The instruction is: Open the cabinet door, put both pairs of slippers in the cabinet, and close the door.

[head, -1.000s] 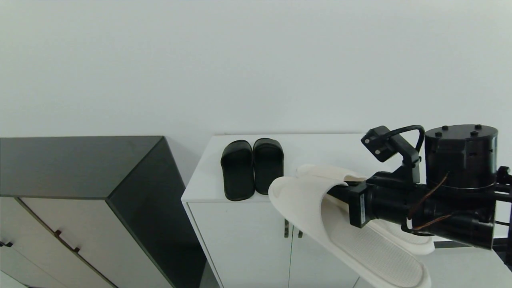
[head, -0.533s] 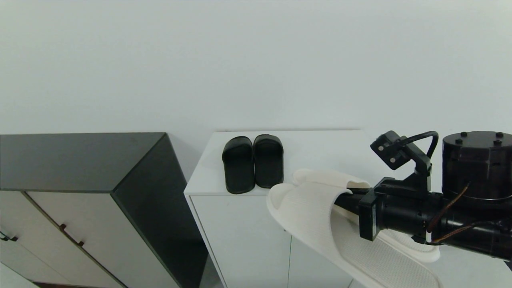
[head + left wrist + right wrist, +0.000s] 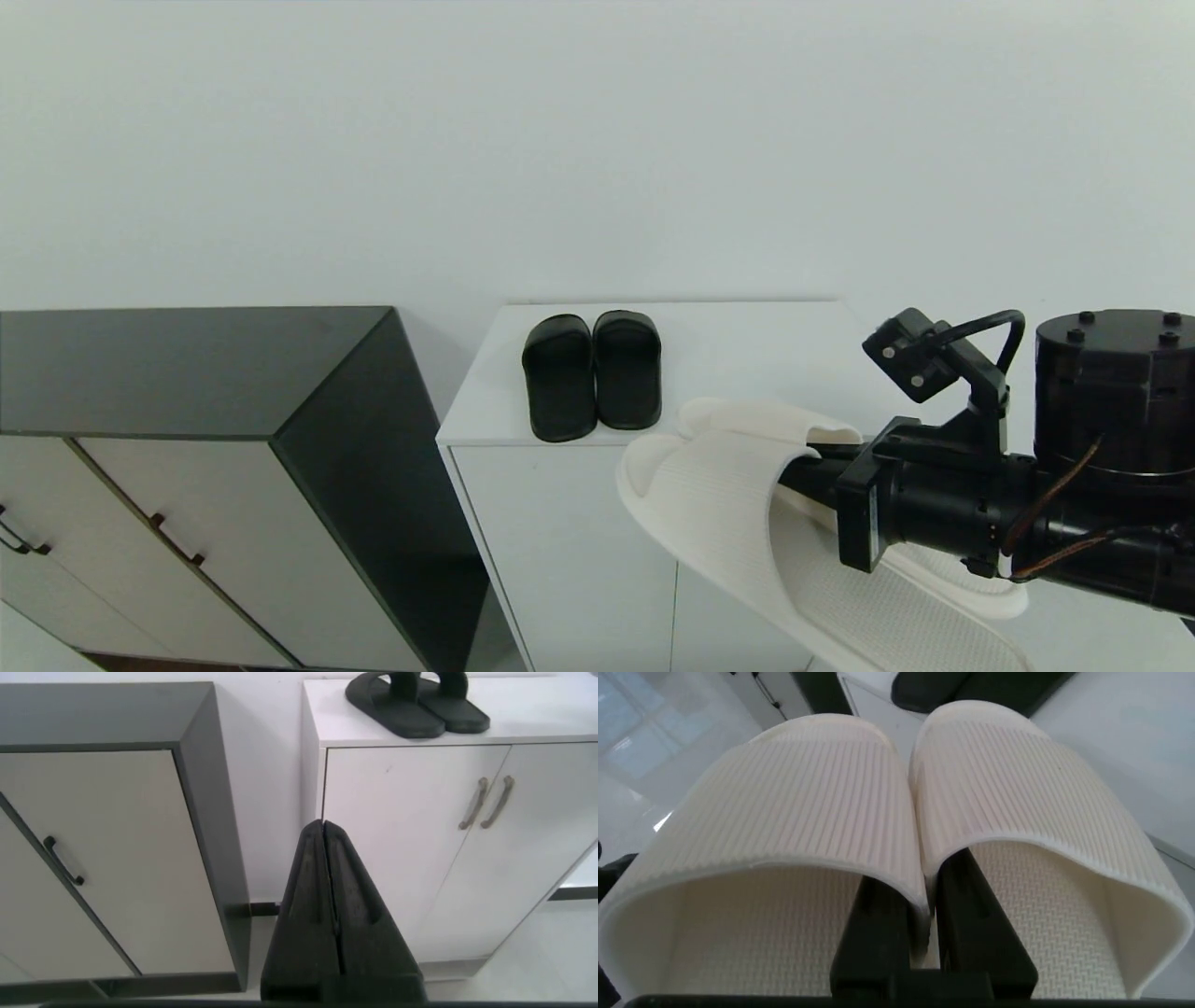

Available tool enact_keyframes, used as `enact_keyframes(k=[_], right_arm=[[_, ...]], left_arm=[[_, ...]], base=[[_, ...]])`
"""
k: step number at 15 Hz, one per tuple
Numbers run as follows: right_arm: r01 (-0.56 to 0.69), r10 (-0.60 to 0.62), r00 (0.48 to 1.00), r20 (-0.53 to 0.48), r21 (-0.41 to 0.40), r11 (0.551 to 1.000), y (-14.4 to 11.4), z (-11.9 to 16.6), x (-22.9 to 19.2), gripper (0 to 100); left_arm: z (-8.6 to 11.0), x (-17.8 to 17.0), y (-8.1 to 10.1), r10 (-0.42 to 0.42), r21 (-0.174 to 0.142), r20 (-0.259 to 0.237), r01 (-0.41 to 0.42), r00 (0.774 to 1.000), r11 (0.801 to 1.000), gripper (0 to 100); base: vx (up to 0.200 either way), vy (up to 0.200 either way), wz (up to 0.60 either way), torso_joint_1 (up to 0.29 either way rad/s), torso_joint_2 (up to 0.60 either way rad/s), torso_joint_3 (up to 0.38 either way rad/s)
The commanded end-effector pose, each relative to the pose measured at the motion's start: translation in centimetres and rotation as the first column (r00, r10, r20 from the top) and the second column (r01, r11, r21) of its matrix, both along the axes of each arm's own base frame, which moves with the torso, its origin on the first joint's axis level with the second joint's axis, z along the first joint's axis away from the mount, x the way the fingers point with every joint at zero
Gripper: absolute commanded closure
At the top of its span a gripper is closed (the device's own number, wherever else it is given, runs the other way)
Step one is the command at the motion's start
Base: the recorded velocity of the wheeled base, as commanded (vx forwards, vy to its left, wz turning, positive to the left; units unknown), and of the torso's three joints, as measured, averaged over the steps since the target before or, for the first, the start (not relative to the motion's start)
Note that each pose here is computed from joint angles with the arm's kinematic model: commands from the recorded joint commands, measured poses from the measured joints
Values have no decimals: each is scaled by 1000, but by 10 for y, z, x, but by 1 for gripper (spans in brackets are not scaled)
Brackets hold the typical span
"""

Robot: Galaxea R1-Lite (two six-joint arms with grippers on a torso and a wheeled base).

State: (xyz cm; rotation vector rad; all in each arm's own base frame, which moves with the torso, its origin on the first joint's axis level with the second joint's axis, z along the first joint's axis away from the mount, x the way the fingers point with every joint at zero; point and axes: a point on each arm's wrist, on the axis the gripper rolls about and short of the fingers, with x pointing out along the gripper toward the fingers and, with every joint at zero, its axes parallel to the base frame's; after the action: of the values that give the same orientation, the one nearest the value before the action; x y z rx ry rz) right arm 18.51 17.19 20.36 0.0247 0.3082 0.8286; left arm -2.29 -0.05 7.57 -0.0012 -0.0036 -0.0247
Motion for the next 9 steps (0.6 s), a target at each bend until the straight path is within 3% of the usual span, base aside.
enact_keyframes(k=[1,3,9], right_arm=[[-5,5,1000,-2,-1,1000,1,-1,-1,100],[-20,20,1000,3,4,1000,2,1,-6,100],[-47,47,999,6,6,999,3,1,-15,100]], left_arm=[[0,0,0,0,0,-2,0,1000,1000,100],[0,0,0,0,0,-1,0,1000,1000,100],[0,0,0,-1,0,-2,1,1000,1000,100]], base=[[0,0,0,0,0,0],[0,0,0,-45,99,60],[0,0,0,-161,378,207]])
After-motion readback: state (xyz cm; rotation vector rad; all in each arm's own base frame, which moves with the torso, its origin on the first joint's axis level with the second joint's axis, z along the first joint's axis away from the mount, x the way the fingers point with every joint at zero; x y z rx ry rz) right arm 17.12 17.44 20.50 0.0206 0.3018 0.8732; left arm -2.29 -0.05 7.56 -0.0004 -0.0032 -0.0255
